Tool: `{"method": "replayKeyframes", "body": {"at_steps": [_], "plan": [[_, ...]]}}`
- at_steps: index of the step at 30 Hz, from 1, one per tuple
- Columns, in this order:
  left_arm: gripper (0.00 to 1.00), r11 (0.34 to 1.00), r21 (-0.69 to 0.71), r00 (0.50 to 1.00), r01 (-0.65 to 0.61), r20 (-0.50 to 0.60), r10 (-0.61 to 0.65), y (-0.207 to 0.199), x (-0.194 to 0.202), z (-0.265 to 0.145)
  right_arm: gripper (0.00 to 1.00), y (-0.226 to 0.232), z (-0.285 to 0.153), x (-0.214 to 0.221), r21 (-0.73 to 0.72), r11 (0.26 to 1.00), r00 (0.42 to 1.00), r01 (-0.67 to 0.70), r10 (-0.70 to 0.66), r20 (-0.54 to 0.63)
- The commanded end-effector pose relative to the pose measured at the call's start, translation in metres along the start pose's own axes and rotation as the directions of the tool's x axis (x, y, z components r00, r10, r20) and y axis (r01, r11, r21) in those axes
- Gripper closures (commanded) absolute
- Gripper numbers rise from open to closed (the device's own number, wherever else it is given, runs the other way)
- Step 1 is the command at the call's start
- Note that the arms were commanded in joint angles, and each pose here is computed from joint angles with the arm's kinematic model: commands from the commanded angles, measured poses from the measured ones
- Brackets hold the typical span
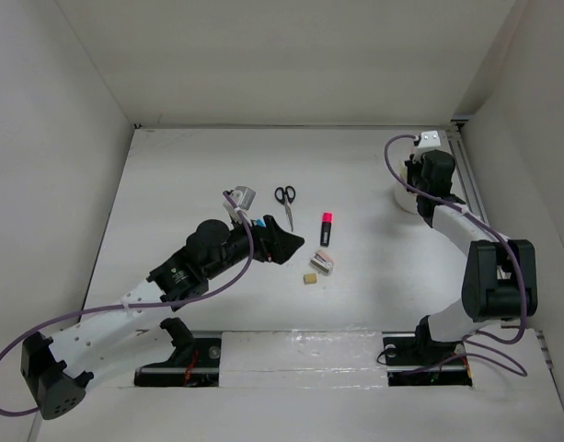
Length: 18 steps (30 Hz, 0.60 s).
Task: Sort the stationery into containers
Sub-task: Place the pen in the storage box.
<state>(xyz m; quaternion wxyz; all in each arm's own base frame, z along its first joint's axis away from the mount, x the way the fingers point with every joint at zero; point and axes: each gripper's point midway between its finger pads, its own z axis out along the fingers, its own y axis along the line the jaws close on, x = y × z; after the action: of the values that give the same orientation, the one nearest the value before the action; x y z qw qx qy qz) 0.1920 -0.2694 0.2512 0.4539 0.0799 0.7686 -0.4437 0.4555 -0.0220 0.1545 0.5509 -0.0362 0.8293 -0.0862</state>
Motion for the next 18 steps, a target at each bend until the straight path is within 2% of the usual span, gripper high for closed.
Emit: {"method": "replayKeyframes", "body": {"at_steps": [1,4,10,12,14,17,18], "plan": [[0.00,0.998,0.067,0.998,-0.009,0.061,0.005,-0.020,-0.021,-0.006,0.92,0.000,0.001,-0.003,0.023,0.999,0.999,-0.032,0.032,0.017],[0.00,0.998,0.055,0.998,-0.008,0.060,0.005,-0.018,-0.020,-0.005,0.85,0.000,0.001,-0.003,0.023,0.999,0.999,-0.043,0.042,0.017],[0.00,0.998,0.054,0.998,-0.008,0.060,0.005,-0.018,-0.020,-0.005,0.85,0.006,0.000,0.006,0.012,0.999,0.999,-0.046,0.046,0.000],[0.00,0.999,0.047,0.998,-0.008,0.066,0.005,-0.016,-0.021,-0.005,0.83,0.005,-0.002,0.002,0.013,0.999,0.999,-0.047,0.047,0.009],[0.00,0.999,0.041,0.998,-0.007,0.058,0.005,-0.015,-0.019,-0.005,0.71,0.010,-0.002,0.001,0.003,0.999,0.999,-0.043,0.043,0.011],[0.00,0.999,0.040,0.997,-0.007,0.071,0.004,-0.015,-0.022,-0.007,0.63,0.013,-0.008,-0.007,-0.003,0.999,0.998,-0.053,0.053,0.038],[0.00,0.999,0.046,0.997,-0.008,0.078,0.004,-0.018,-0.026,-0.008,0.57,0.012,-0.011,-0.013,-0.001,0.998,0.997,-0.055,0.055,0.054]]}}
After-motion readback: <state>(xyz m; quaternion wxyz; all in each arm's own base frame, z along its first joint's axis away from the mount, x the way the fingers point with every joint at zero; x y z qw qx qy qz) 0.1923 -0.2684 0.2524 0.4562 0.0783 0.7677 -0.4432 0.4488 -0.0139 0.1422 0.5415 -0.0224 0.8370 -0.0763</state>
